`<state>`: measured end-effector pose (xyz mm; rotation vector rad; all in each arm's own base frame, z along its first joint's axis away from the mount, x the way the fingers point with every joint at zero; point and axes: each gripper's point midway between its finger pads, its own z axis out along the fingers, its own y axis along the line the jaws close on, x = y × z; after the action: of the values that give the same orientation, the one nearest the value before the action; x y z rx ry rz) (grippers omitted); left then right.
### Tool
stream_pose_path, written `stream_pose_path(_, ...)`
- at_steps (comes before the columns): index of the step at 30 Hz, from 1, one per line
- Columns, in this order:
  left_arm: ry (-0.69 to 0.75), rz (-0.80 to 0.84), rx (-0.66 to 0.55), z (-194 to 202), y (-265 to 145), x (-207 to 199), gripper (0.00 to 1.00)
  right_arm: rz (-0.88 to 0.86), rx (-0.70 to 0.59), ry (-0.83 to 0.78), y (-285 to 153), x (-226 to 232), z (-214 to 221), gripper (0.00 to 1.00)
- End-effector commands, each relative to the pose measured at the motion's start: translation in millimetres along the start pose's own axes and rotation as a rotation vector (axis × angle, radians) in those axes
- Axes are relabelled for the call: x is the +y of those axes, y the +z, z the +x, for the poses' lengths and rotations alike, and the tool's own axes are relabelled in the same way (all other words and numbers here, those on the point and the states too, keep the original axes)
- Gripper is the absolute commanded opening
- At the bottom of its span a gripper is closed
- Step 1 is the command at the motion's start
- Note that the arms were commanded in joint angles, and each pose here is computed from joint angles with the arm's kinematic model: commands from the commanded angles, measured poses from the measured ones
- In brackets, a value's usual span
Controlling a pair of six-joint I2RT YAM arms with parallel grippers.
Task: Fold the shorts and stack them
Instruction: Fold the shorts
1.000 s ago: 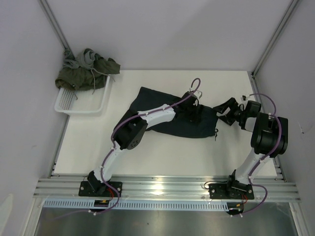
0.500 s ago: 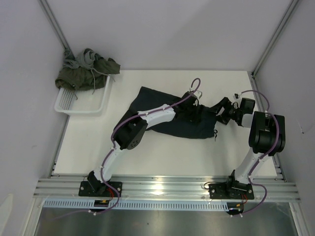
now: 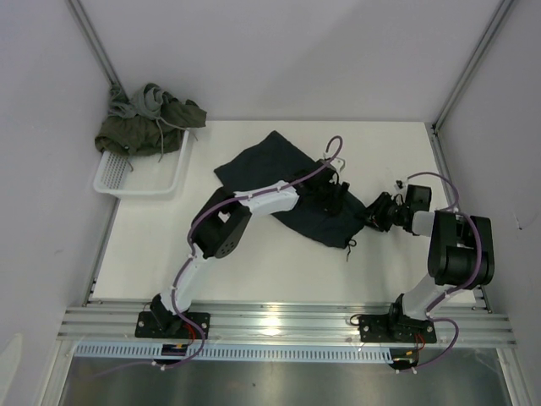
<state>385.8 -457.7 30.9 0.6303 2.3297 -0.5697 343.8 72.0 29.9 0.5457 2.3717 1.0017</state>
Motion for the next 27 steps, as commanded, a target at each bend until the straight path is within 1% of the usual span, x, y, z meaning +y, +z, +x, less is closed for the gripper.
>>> stream_pose_path(1,0.016,-0.008,0.077,25,-16,4,0.89,0.043,-0.015,-0.014,-8,-1,2,0.34)
stream_pose_path(2,0.016,-0.012,0.071,23,-20,4,0.89,0.044,-0.011,-0.016,-10,0,3,0.29)
stream_pose_path(3,0.020,-0.005,0.038,10,-34,0,0.89,0.046,-0.011,-0.015,-11,1,4,0.21)
stream_pose_path(4,0.021,0.001,0.011,2,-40,-2,0.90,0.065,-0.008,-0.006,-12,-2,6,0.16)
stream_pose_path(5,0.026,-0.007,0.031,14,-45,3,0.90,0.068,-0.015,-0.009,-13,-2,4,0.12)
stream_pose_path(6,0.034,-0.002,0.015,8,-55,1,0.90,0.075,-0.004,0.002,-16,-2,8,0.07)
stream_pose_path(7,0.040,-0.018,-0.019,-5,-74,2,0.90,0.079,0.010,0.012,-17,-2,12,0.04)
stream_pose_path(8,0.057,-0.041,-0.025,-5,-83,6,0.90,0.078,0.009,0.015,-19,0,11,0.02)
stream_pose_path(9,0.070,-0.037,-0.052,-12,-103,1,0.90,0.083,0.023,0.031,-20,0,15,0.00)
stream_pose_path(10,0.085,-0.032,-0.071,-16,-114,-2,0.90,0.073,0.027,0.035,-21,4,16,0.00)
stream_pose_path(11,0.104,-0.033,-0.073,-11,-121,-2,0.90,0.072,0.030,0.040,-23,5,17,0.00)
stream_pose_path(12,0.114,-0.031,-0.096,-13,-138,-6,0.90,0.071,0.031,0.046,-26,10,18,0.00)
stream_pose_path(13,0.139,-0.016,-0.107,-11,-146,-18,0.90,0.078,0.030,0.053,-28,11,19,0.00)
stream_pose_path(14,0.150,-0.027,-0.089,3,-148,-17,0.90,0.090,0.040,0.062,-30,13,24,0.00)
stream_pose_path(15,0.159,-0.053,-0.103,4,-154,-17,0.90,0.084,0.028,0.054,-35,20,23,0.00)
stream_pose_path(16,0.176,-0.036,-0.133,2,-167,-32,0.90,0.084,0.034,0.045,-35,25,27,0.00)
stream_pose_path(18,0.193,-0.038,-0.123,21,-173,-40,0.90,0.102,0.016,0.052,-43,33,31,0.00)
stream_pose_path(19,0.192,-0.021,-0.157,16,-182,-48,0.90,0.103,0.024,0.045,-43,38,36,0.00)
stream_pose_path(20,0.201,-0.023,-0.148,26,-183,-48,0.90,0.132,0.019,0.076,-46,38,40,0.00)
stream_pose_path(21,0.220,-0.023,-0.146,37,-184,-54,0.90,0.128,0.007,0.071,-50,44,42,0.00)
stream_pose_path(23,0.248,-0.012,-0.176,43,-189,-62,0.90,0.160,0.010,0.101,-53,48,50,0.00)
stream_pose_path(24,0.278,-0.019,-0.162,60,-188,-63,0.90,0.169,0.007,0.112,-55,48,51,0.00)
stream_pose_path(26,0.315,-0.006,-0.212,58,-193,-74,0.91,0.178,0.014,0.140,-60,50,55,0.00)
stream_pose_path(27,0.335,-0.031,-0.219,64,-194,-76,0.92,0.178,0.024,0.137,-60,57,58,0.00)
